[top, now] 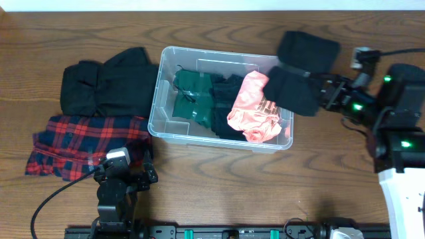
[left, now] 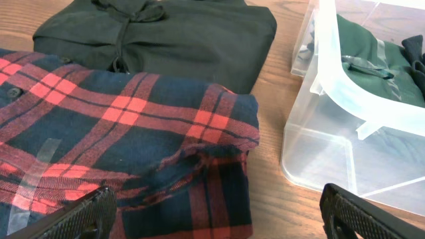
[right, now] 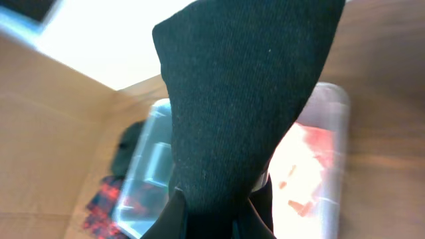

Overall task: Pack container
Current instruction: 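Lay the black garment into the bin over the others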

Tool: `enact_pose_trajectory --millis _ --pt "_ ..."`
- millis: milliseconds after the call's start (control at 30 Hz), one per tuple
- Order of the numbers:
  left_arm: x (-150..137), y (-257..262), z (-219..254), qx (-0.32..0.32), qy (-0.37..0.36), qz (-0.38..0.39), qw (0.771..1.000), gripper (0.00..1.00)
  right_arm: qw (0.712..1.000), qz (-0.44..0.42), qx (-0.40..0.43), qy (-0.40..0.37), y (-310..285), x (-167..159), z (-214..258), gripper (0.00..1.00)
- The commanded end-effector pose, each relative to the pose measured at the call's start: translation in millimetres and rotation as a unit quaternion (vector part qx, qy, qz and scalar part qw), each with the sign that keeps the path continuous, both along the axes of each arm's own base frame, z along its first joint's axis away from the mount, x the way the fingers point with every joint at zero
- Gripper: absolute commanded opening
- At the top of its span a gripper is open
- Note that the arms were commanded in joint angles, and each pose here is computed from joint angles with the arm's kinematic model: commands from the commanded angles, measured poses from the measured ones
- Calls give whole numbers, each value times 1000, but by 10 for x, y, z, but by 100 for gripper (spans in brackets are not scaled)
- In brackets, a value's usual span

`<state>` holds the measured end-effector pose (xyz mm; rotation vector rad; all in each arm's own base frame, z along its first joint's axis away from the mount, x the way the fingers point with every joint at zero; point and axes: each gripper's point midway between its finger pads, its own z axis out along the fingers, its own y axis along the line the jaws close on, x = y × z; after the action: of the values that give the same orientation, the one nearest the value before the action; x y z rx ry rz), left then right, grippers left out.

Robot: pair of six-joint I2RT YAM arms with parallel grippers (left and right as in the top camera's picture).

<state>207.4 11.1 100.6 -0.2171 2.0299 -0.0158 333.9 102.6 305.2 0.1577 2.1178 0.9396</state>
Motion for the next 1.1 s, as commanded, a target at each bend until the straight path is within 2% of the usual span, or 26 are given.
enact_pose_trajectory --millis 0,133,267,433,567,633,700,833,1067 --pt "0 18 -48 7 3 1 1000 98 998 41 47 26 518 -7 6 3" --pt "0 18 -49 7 3 1 1000 98 995 57 60 48 1122 145 -198 4" --pt "0 18 -49 7 3 1 1000 98 991 64 71 93 1662 307 -637 4" --pt "0 18 -48 7 3 1 1000 98 985 54 72 149 2011 527 -1342 6" --pt "0 18 -49 7 3 1 1000 98 966 64 95 230 2221 474 -1851 5" --pt "0 18 -48 7 3 1 1000 98 960 60 90 257 2268 438 -2076 11" --pt "0 18 -49 7 3 1 1000 98 961 66 68 259 2254 432 -2250 27" --pt "0 18 -49 7 3 1 1000 98 966 80 34 242 2100 469 -2303 42" --pt "0 18 -49 7 3 1 1000 98 978 82 -41 188 1452 488 -1860 47"
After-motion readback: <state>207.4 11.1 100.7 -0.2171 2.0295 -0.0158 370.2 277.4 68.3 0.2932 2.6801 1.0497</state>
